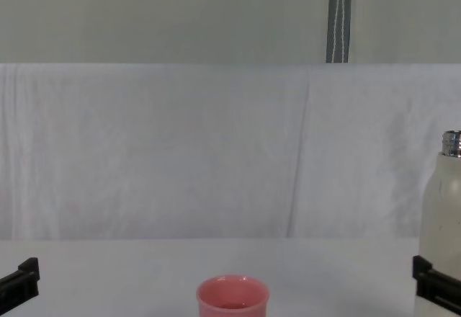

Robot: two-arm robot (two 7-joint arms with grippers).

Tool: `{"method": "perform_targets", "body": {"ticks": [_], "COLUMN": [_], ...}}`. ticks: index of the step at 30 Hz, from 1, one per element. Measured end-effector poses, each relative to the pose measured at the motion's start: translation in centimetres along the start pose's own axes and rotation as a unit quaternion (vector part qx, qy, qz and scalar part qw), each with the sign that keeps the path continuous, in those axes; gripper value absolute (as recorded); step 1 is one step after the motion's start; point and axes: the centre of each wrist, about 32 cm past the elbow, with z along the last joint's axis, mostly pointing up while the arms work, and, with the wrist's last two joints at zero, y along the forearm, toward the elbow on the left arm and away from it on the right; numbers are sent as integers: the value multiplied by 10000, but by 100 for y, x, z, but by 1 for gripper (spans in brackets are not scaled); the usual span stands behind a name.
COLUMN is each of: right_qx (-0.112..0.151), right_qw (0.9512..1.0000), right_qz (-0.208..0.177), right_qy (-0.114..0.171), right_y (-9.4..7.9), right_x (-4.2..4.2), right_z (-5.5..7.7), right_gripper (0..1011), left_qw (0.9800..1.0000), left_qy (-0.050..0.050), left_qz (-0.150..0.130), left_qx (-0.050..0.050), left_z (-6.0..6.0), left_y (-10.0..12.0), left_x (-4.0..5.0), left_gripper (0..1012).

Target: Grasp the thermos with one hand and pour water into the cup lid.

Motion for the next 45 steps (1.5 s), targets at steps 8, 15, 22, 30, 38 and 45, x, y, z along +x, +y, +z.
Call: {"method": "perform_targets", "body": {"ticks": [8, 15, 22, 30, 38, 45], "right_qx": [30, 34, 28, 34, 37, 33], "right_qw": [9995, 9987, 9982, 9985, 9991, 9994], "right_qz": [-206, -304, -356, -316, -209, -150], "right_qy": [228, 405, 491, 442, 373, 312], "right_y": [17, 68, 143, 239, 334, 406], "right_x": [126, 164, 216, 268, 288, 325], "right_z": [-36, -79, -148, -191, -204, -209], "right_gripper": [1001, 1001, 1001, 1001, 1001, 1001], "left_qw": [10000, 10000, 10000, 10000, 10000, 10000], "left_qy": [0, 0, 0, 0, 0, 0], "left_qz": [0, 0, 0, 0, 0, 0], "left_qx": [0, 0, 0, 0, 0, 0], "left_z": [0, 0, 0, 0, 0, 0], "left_y": [0, 0, 0, 0, 0, 0], "left_x": [0, 0, 0, 0, 0, 0], "left_gripper": [1001, 1001, 1001, 1001, 1001, 1001]}}
